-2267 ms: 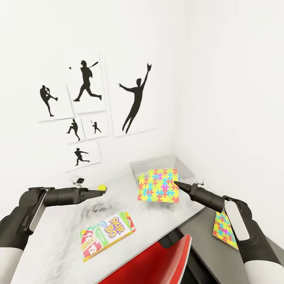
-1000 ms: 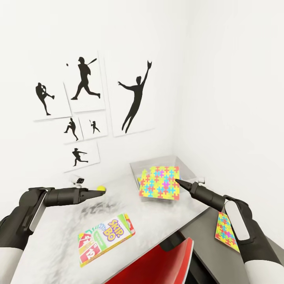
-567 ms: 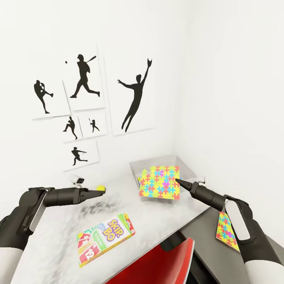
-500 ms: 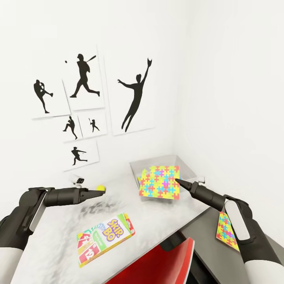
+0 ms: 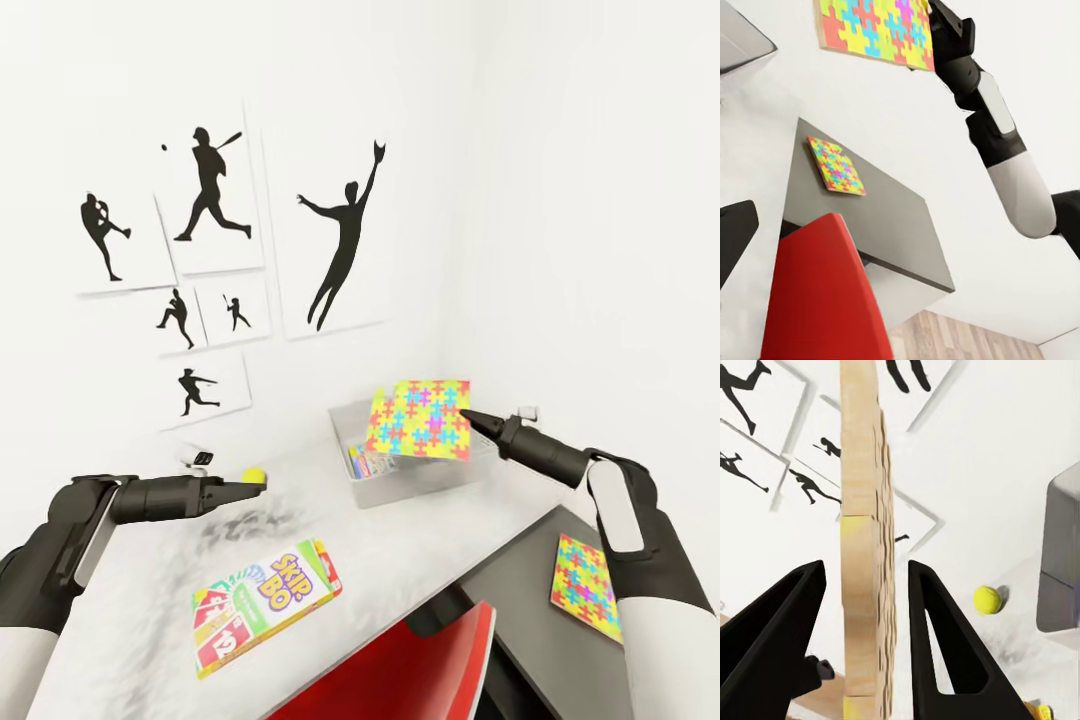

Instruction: Put all the toys in the child's room - the three board games (two on the bed and one on the table), the two jigsaw puzzles on the table, and the tennis ball on the table - inside the toy box on the table in the child's room.

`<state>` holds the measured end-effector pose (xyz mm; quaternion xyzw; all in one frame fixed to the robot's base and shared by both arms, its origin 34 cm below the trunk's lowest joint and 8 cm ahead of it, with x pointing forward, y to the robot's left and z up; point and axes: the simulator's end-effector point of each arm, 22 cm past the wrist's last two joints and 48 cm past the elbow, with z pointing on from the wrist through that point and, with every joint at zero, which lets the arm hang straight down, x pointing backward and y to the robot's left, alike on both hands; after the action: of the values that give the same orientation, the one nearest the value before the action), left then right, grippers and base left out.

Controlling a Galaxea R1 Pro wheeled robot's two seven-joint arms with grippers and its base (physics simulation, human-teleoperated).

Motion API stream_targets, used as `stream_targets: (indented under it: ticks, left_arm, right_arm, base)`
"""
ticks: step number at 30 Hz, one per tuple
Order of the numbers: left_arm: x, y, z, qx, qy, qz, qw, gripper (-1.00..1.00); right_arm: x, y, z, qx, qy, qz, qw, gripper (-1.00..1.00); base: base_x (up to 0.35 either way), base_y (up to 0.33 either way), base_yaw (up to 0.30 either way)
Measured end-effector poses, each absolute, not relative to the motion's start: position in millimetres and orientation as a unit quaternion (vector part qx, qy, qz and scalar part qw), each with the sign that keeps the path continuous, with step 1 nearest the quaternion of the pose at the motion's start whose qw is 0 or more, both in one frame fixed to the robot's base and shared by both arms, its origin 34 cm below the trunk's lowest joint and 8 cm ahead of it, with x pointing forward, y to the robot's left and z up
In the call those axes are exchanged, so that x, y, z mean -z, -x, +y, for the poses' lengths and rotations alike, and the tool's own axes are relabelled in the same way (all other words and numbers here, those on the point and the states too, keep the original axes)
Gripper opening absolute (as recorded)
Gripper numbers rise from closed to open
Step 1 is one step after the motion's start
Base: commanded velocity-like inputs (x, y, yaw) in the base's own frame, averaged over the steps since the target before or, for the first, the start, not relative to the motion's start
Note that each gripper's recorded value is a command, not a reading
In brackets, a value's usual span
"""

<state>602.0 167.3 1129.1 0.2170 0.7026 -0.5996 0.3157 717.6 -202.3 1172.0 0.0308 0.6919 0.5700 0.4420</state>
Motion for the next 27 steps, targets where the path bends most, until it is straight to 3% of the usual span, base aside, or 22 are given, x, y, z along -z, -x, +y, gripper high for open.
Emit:
stream_targets:
  ticks: [27]
  left_arm:
    - [-1099.6, -608.7, 168.0, 0.599, -0.217, 0.703, 0.316, 1.0]
  right_arm:
    - [-1123.0, -816.5, -255.8, -0.46, -0.141, 0.772, 0.416, -1.0]
  base:
    - [0.0, 0.0, 0.0]
